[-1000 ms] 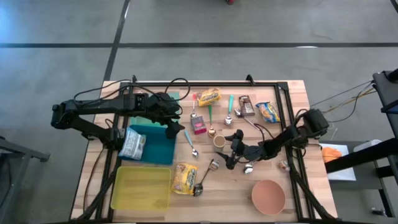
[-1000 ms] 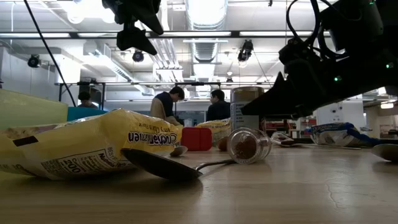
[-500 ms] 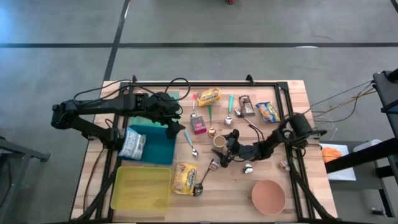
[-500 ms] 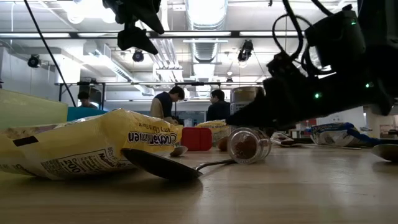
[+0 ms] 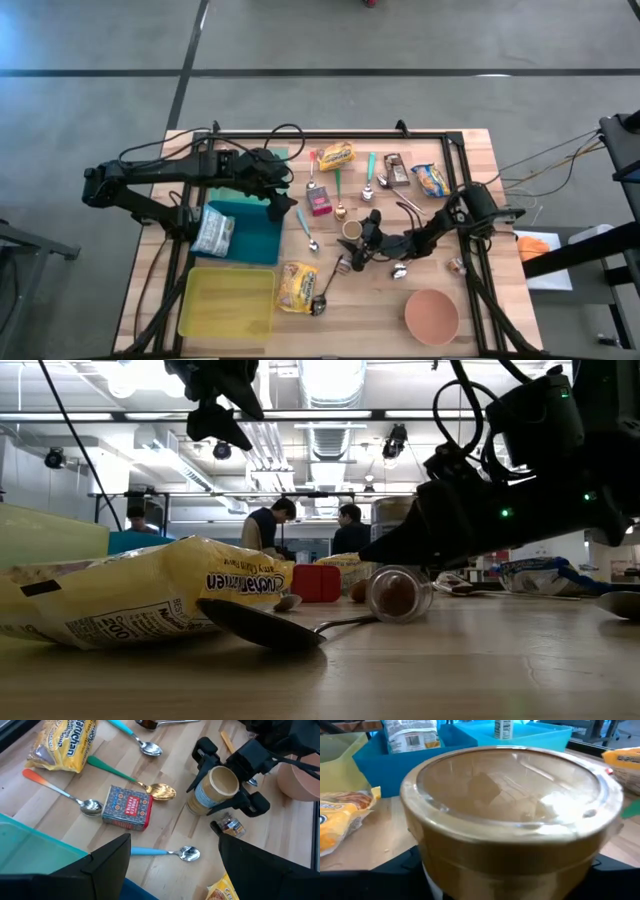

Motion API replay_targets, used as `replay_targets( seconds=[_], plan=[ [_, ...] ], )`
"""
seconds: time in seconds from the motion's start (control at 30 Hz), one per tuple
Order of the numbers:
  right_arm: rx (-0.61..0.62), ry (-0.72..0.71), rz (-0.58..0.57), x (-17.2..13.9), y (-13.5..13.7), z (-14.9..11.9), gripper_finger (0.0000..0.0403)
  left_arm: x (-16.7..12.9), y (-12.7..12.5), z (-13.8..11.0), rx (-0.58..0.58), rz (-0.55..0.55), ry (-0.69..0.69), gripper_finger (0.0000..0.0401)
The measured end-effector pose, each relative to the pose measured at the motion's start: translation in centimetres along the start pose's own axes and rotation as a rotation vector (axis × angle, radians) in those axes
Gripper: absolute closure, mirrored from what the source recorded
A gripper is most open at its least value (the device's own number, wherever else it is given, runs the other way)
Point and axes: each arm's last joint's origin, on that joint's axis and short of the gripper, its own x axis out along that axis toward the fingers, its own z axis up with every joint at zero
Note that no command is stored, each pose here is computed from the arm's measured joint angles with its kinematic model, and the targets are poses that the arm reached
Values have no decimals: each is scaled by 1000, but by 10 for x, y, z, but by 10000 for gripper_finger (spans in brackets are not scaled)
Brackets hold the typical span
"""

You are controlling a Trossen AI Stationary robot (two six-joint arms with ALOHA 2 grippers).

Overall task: Pick & Place Food Item
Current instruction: Put the gold seasoning bottle into the light blue bin

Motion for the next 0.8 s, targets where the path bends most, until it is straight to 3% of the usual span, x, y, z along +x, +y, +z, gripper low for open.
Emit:
replay_targets(
  seconds=[0.23,0.4,0.53,0.7,0.8],
  plan=[
    [47,10,37,-3,0,2,137,0,-1,0,-1,-28,13,91],
    [107,2,147,-7,6,17,137,0,-7,3,17,-153,0,91],
    [193,20,245,-15,9,38,137,-2,-19,11,150,-245,-106,91],
    [280,90,280,-30,7,69,137,-6,-35,16,398,-300,-244,91],
    [355,123,298,-42,4,89,137,-8,-39,20,416,-318,-296,91]
  ],
)
